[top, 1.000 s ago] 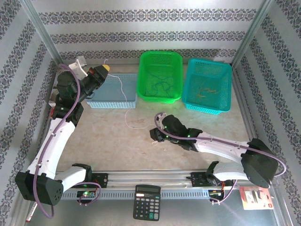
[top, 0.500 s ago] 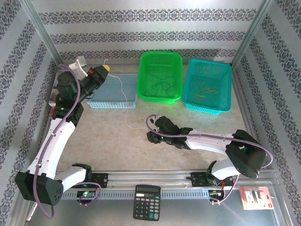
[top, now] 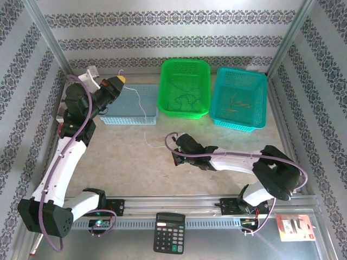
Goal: Untangle the cables
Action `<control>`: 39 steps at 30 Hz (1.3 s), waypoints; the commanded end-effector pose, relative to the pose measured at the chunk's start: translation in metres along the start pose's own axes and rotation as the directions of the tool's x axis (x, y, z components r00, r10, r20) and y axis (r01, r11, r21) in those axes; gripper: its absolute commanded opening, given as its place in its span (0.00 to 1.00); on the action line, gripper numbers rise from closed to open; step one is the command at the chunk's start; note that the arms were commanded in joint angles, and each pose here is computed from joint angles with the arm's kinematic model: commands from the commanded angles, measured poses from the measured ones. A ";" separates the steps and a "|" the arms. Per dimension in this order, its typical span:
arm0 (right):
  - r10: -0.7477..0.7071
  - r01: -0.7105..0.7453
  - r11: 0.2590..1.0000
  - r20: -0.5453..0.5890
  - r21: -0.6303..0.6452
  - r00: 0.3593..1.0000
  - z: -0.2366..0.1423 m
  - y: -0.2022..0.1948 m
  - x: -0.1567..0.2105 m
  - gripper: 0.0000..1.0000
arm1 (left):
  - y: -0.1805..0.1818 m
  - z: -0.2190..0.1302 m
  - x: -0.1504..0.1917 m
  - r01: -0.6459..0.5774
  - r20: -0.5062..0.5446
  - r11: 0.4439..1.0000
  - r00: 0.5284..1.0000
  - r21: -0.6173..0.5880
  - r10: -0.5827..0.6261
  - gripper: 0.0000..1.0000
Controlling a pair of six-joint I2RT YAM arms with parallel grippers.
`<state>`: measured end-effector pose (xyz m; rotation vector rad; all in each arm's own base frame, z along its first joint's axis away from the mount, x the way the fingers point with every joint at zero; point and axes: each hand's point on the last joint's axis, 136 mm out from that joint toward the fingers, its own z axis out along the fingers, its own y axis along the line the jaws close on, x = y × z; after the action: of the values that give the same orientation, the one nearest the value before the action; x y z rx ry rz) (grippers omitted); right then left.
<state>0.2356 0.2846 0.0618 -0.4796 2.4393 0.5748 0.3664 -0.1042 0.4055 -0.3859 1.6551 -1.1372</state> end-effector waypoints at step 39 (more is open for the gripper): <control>0.607 -0.941 0.317 0.736 0.120 0.298 -0.196 -0.334 0.056 0.00 | 0.151 -0.174 -0.176 0.156 0.617 0.757 0.692 -0.635 0.375 0.00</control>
<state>0.2685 -0.0808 0.0868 1.0770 1.9347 0.3604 0.3407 0.1555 0.3623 -0.9856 1.3888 -0.2581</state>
